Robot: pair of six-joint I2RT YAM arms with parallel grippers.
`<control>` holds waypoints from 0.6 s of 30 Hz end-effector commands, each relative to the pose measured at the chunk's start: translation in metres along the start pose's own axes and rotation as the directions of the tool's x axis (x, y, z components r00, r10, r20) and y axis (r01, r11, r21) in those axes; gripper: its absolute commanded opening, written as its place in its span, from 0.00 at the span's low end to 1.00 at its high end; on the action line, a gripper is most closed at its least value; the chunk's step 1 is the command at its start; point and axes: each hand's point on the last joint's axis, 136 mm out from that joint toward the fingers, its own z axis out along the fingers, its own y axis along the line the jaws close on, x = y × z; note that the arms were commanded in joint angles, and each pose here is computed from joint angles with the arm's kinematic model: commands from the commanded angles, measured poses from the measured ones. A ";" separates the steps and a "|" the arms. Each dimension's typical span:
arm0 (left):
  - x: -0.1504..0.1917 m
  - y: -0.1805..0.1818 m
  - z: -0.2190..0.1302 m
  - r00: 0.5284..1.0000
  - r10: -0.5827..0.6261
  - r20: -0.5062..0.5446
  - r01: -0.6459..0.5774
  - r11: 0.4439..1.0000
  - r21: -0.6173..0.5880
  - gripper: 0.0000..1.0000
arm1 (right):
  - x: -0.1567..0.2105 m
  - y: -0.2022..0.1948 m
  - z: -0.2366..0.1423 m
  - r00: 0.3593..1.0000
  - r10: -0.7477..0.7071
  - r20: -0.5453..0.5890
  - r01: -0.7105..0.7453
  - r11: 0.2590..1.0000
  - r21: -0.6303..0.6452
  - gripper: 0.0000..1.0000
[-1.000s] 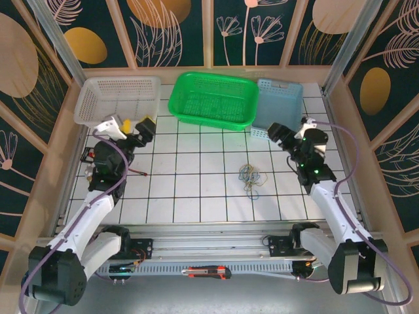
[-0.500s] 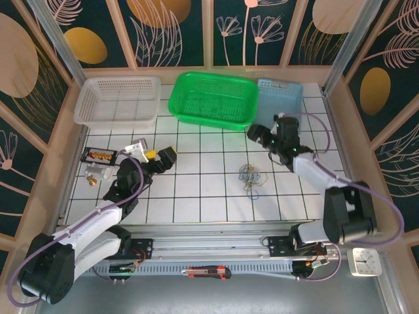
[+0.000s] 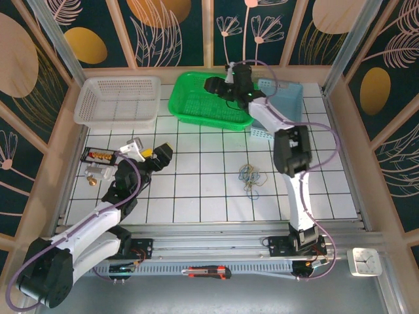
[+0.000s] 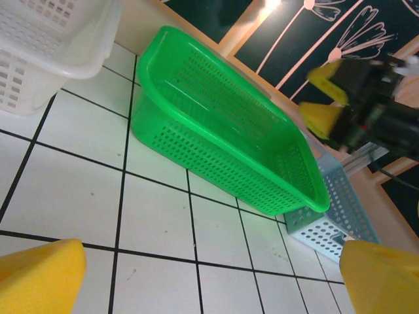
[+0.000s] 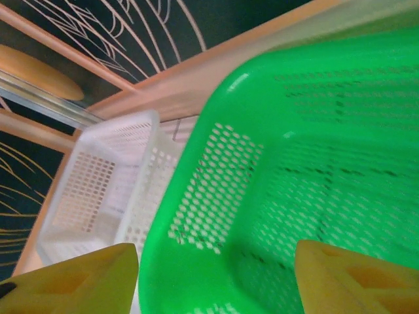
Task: Untangle the cables
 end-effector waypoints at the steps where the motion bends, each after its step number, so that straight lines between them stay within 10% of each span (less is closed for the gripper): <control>1: -0.008 -0.004 -0.002 0.999 -0.028 0.029 0.028 1.000 0.005 0.99 | 0.038 0.006 0.033 0.987 0.024 -0.158 -0.034 0.997 -0.063 0.62; 18: 0.005 0.009 -0.004 0.998 -0.067 0.014 0.067 0.998 -0.013 0.99 | 0.117 0.029 0.057 0.938 -0.050 -0.342 -0.036 0.970 -0.242 0.59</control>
